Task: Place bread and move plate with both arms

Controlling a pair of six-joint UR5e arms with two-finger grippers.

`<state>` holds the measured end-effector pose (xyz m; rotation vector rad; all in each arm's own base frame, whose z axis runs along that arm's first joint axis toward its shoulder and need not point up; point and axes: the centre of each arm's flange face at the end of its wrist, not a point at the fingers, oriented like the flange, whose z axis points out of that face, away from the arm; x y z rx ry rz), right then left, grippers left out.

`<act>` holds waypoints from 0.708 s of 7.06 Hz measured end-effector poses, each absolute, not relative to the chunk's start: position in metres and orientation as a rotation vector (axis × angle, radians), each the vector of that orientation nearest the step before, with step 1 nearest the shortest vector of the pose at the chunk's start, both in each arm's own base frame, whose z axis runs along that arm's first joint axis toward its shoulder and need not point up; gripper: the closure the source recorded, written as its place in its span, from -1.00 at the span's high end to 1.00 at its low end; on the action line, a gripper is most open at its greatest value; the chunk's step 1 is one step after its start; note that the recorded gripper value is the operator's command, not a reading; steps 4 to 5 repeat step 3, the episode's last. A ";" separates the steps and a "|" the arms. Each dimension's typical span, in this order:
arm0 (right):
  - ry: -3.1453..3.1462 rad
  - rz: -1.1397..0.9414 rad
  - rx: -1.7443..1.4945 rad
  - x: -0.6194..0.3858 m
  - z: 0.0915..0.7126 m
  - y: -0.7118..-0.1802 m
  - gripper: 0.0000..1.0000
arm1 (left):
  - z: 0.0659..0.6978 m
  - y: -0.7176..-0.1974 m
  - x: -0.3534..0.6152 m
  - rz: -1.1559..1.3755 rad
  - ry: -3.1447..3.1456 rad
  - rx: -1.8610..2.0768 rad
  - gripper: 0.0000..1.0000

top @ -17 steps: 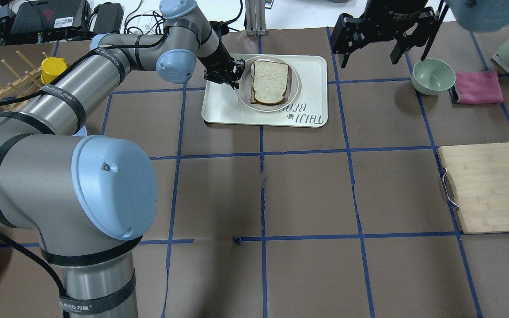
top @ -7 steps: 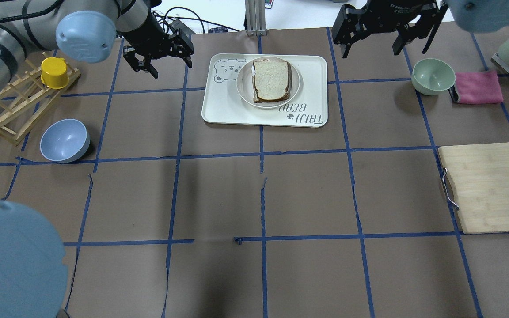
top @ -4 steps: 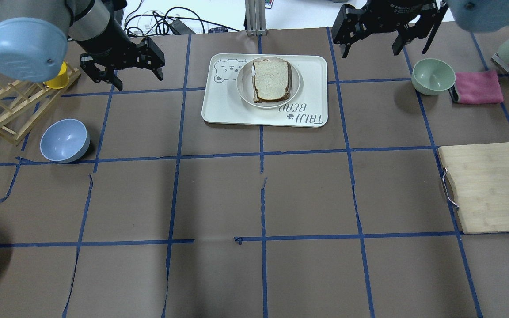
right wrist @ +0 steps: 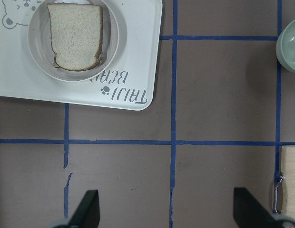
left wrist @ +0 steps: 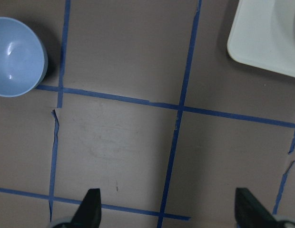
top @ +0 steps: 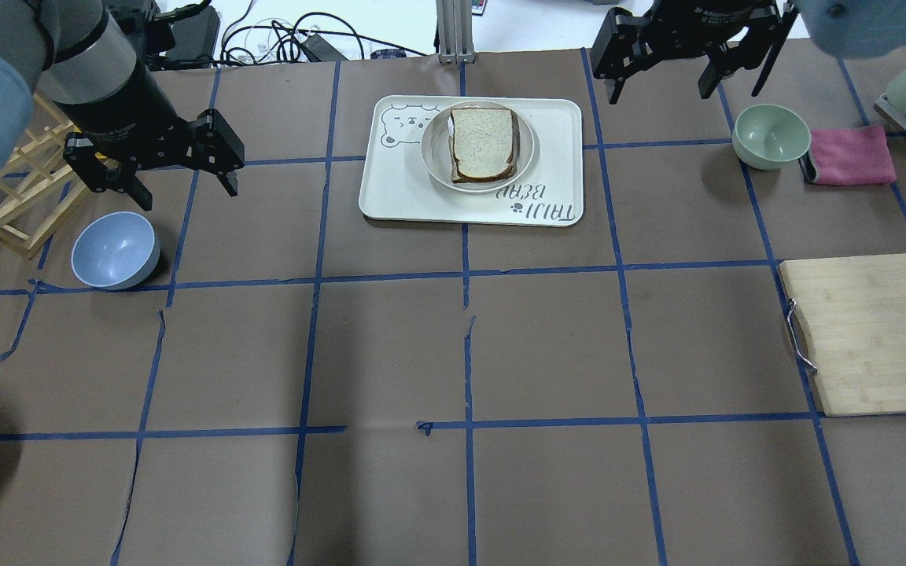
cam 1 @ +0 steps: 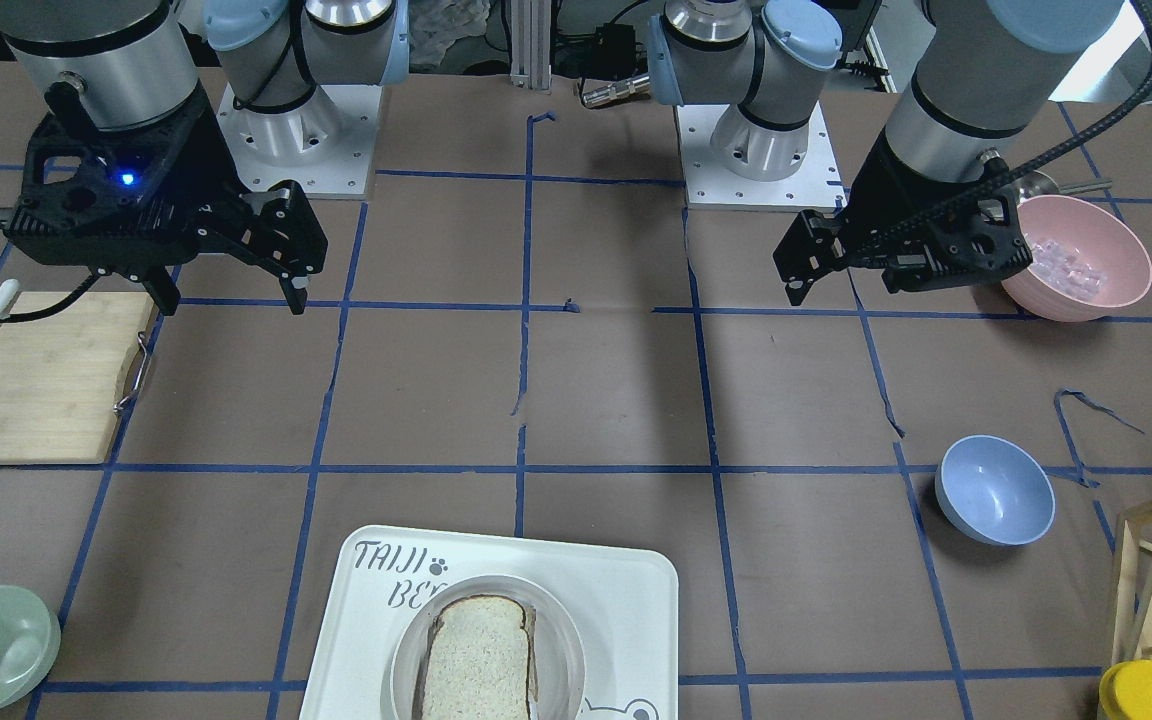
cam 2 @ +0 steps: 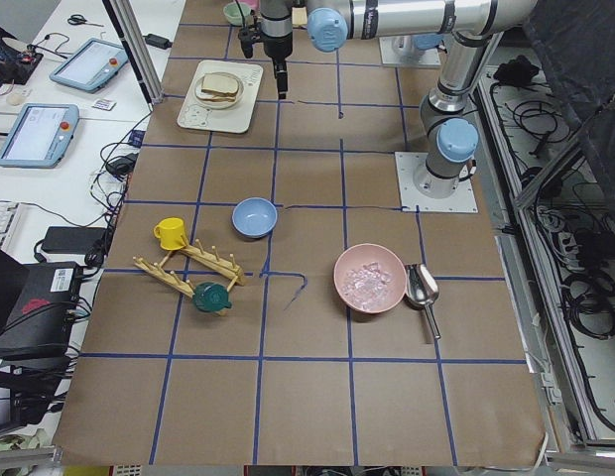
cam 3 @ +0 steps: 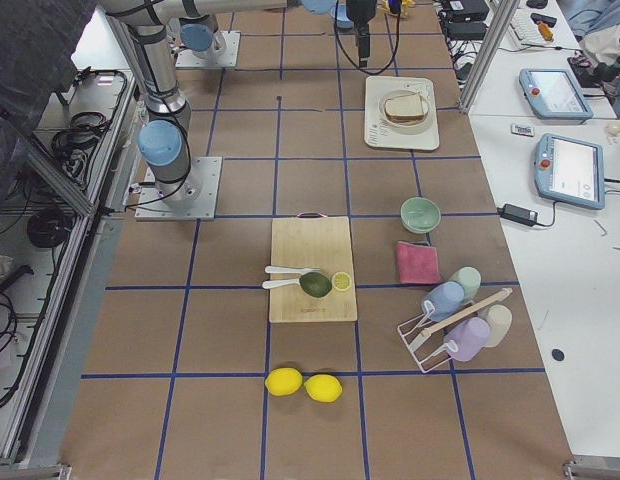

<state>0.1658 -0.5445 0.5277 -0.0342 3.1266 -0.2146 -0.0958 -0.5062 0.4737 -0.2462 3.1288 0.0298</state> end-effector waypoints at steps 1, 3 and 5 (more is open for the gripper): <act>3.131 -0.209 -0.033 0.165 0.527 -0.544 1.00 | 0.478 -0.501 -0.099 0.031 3.154 -0.246 1.00; 3.138 -0.201 -0.028 0.163 0.527 -0.543 1.00 | 0.477 -0.494 -0.102 0.043 3.168 -0.239 1.00; 3.138 -0.201 -0.028 0.163 0.527 -0.543 1.00 | 0.477 -0.494 -0.102 0.043 3.168 -0.239 1.00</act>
